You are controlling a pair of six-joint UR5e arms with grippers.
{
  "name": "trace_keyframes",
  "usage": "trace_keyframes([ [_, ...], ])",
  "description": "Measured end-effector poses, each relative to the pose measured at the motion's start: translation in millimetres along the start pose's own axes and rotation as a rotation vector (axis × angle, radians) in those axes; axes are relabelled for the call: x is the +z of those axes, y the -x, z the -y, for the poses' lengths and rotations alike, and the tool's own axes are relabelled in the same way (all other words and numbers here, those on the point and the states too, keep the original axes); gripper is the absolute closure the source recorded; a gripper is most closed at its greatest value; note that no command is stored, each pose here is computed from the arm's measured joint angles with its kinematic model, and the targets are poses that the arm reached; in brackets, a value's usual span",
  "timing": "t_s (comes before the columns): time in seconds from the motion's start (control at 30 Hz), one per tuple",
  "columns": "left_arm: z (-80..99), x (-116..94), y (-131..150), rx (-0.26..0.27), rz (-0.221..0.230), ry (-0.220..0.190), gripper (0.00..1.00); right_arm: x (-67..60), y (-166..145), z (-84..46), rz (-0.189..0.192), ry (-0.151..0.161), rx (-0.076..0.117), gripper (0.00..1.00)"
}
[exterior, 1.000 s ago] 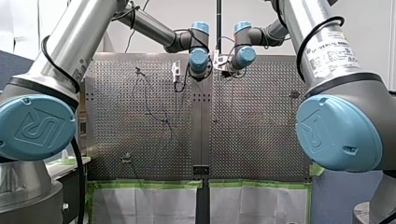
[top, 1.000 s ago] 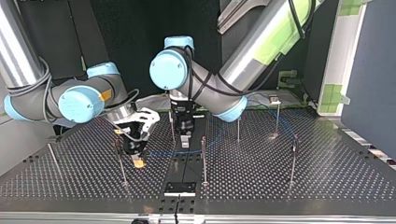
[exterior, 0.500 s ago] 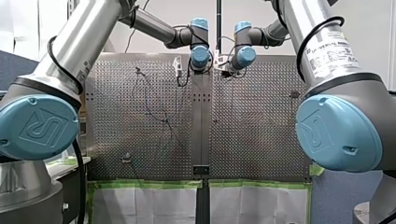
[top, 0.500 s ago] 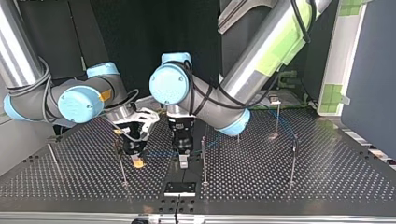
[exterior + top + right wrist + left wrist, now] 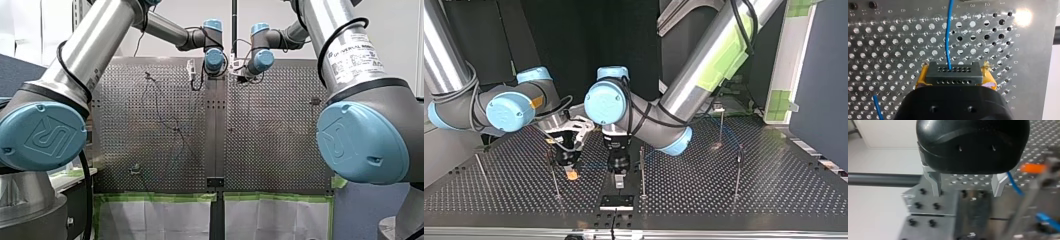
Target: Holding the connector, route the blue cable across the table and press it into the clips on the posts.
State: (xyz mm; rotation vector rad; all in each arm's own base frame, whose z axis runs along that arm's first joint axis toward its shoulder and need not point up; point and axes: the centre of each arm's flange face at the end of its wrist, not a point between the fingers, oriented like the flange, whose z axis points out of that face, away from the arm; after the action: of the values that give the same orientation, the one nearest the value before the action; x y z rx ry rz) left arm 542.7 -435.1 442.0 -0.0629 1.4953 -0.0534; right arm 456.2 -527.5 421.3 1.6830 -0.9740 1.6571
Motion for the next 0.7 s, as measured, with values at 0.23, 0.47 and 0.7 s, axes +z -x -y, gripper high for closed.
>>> trace_keyframes([
  [0.23,2.4,6.6,-28.2,0.030,-0.049,0.011,0.00,0.0,-0.2,0.1,0.000,-0.001,-0.001,1.00],
  [0.47,0.7,7.6,-29.7,0.025,-0.045,0.036,0.00,0.0,-0.3,0.2,-0.001,-0.001,-0.001,1.00],
  [0.7,2.7,6.9,-29.1,0.013,-0.036,0.040,0.55,0.0,-0.1,0.1,0.000,-0.001,-0.001,1.00],
])
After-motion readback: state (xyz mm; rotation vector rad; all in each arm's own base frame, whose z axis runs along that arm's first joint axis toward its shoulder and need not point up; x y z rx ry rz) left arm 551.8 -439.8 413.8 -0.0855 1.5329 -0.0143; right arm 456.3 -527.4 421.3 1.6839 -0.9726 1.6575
